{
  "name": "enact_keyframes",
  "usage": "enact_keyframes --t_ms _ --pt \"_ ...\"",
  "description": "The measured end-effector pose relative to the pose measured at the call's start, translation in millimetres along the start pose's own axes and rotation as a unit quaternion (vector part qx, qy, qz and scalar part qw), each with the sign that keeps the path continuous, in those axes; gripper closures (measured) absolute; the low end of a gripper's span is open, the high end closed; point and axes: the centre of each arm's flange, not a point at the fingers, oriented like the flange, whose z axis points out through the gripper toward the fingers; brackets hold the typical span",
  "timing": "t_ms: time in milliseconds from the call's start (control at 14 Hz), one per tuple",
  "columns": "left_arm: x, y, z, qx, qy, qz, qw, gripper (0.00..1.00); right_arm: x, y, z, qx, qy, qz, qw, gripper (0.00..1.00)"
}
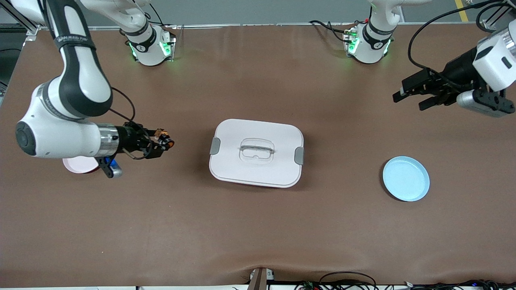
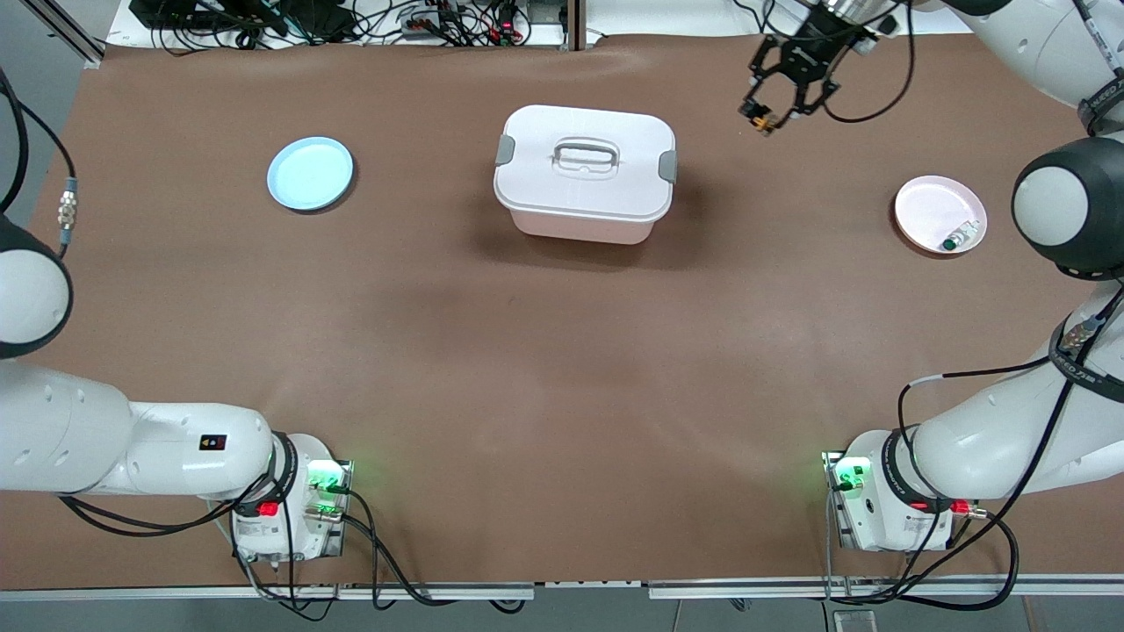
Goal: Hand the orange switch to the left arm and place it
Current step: 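Carry the switch over the white box while the left gripper approaches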
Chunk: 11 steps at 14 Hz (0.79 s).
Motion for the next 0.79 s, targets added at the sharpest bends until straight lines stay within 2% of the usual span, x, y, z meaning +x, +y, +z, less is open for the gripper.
enact_keyframes --t_ms 215,573,788 --pt "10.3 4.6 18.8 -0.031 -0.009 -0.002 0.999 0.0 -39.4 -29.2 10.1 0.021 -0.005 0.033 0.999 0.29" --pt "12.4 61.5 54.0 -0.047 0.001 0.035 0.998 0.0 -117.9 -78.1 19.5 0.067 0.0 0.081 0.994 0.29" --pt "21.1 81.3 84.8 -0.088 -0.004 0.031 0.996 0.0 -156.8 -98.2 27.7 0.084 0.001 0.115 0.99 0.29"
